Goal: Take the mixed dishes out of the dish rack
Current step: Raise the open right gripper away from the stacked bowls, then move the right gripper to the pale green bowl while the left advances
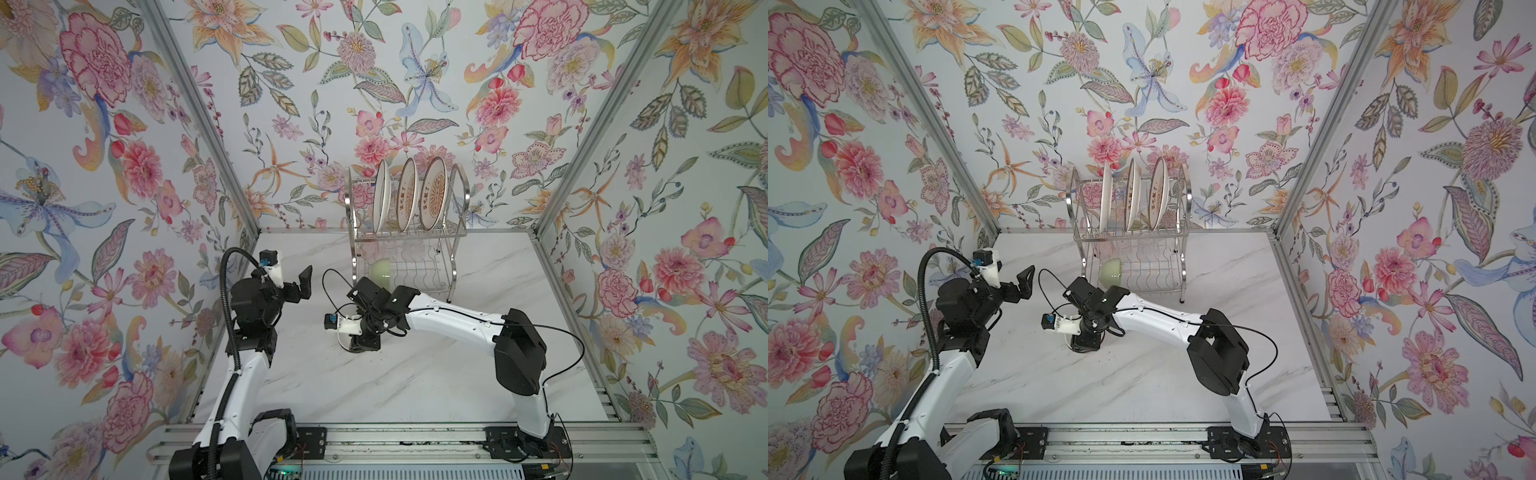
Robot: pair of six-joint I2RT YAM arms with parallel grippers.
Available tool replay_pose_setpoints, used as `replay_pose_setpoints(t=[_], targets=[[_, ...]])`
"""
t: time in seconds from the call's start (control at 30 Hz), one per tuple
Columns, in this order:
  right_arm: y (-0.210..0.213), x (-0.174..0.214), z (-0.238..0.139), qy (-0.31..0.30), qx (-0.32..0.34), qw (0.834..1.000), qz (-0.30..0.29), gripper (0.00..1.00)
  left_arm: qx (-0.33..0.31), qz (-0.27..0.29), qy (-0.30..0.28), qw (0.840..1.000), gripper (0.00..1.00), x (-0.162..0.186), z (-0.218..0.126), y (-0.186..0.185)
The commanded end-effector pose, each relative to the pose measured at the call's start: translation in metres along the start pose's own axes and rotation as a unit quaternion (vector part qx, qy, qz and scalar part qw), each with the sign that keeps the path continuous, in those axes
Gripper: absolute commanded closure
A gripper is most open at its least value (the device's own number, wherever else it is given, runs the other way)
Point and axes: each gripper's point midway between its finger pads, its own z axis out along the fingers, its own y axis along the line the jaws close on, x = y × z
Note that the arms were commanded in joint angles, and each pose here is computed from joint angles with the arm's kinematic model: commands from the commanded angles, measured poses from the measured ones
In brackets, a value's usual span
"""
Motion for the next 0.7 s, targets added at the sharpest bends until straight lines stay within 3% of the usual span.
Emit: replay_pose_setpoints(t=[0.0, 0.23, 0.43, 0.67], targets=[[-0.015, -0.027, -0.03, -0.087, 0.038, 0.995, 0.021, 0.54, 0.017, 0.011, -0.038, 0.999, 0.01, -0.024, -0.008, -0.007], [-0.04, -0.029, -0.084, -0.209, 0.127, 0.967, 0.075, 0.53, 0.085, 0.008, -0.043, 0.995, 0.01, -0.03, -0.013, -0.032], [-0.072, 0.005, -0.12, -0.253, 0.232, 0.929, 0.142, 0.5, 0.097, -0.013, -0.017, 0.995, 0.01, -0.009, -0.013, -0.046], [-0.098, 0.044, -0.14, -0.321, 0.24, 0.885, 0.238, 0.4, 0.118, -0.037, 0.019, 0.992, 0.03, 0.017, -0.012, -0.074]])
